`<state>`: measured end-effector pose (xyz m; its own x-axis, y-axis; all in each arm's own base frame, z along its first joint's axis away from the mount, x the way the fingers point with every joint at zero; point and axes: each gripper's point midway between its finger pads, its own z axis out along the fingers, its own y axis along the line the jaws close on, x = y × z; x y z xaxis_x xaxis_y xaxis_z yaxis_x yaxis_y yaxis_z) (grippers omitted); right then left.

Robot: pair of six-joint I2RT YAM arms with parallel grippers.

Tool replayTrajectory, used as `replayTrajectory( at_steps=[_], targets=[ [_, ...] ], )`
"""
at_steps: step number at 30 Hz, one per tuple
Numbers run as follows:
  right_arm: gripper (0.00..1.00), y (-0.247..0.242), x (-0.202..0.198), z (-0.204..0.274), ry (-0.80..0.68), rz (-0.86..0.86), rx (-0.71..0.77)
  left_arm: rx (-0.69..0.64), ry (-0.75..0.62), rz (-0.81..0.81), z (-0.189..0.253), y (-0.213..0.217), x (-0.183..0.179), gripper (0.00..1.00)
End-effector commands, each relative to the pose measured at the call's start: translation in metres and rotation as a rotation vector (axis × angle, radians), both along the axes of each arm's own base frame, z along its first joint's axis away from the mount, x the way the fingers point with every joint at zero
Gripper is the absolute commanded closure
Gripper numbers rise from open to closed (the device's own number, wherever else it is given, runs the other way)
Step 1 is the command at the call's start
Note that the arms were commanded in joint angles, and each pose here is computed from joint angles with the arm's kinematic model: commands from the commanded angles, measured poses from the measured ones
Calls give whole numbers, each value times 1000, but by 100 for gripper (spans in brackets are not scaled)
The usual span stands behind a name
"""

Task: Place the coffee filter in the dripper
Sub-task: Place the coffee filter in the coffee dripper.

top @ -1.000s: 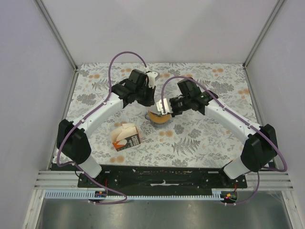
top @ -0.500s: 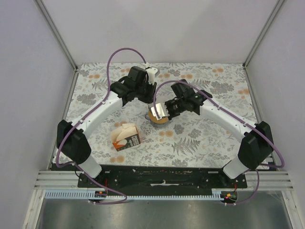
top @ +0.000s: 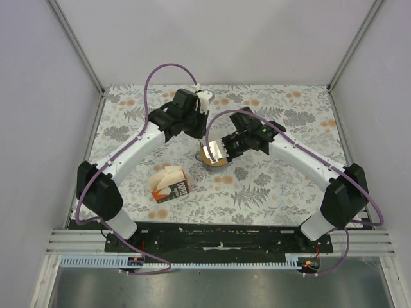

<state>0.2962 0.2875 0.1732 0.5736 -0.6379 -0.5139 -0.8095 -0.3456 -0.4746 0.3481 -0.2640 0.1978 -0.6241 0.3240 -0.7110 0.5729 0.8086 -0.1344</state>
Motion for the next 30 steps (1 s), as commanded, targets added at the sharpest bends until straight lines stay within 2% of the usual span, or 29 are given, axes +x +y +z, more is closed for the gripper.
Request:
replayTrajectory(
  at_steps=[1, 3, 7, 12, 14, 19, 22, 24, 27, 30],
  targets=[
    [100, 2, 3, 15, -48, 11, 12, -62, -141, -47, 61, -13, 14, 79],
    [100, 2, 3, 15, -45, 12, 13, -50, -143, -45, 58, -11, 15, 71],
    [100, 2, 2, 14, -45, 15, 11, 2, -75, -76, 19, -8, 5, 59],
    [100, 2, 1, 15, -49, 18, 9, 53, -104, -68, 1, -1, 13, 57],
    [100, 3, 0, 15, -52, 22, 10, 72, -128, -59, -1, 2, 18, 61],
    [100, 3, 2, 19, -69, 18, 15, 56, -98, -80, -10, -2, 12, 84],
    [100, 4, 6, 23, -81, -5, 24, 47, -62, -70, -20, -2, 6, 91],
    [86, 8, 9, 36, -101, -35, 70, 43, -55, -74, -22, -2, 4, 97],
    [58, 13, 7, 68, -133, -60, 168, 19, -40, -45, -19, -3, 3, 98],
    [43, 15, -3, 93, -149, -43, 243, 8, -52, -47, -13, -5, 4, 98]
  ],
)
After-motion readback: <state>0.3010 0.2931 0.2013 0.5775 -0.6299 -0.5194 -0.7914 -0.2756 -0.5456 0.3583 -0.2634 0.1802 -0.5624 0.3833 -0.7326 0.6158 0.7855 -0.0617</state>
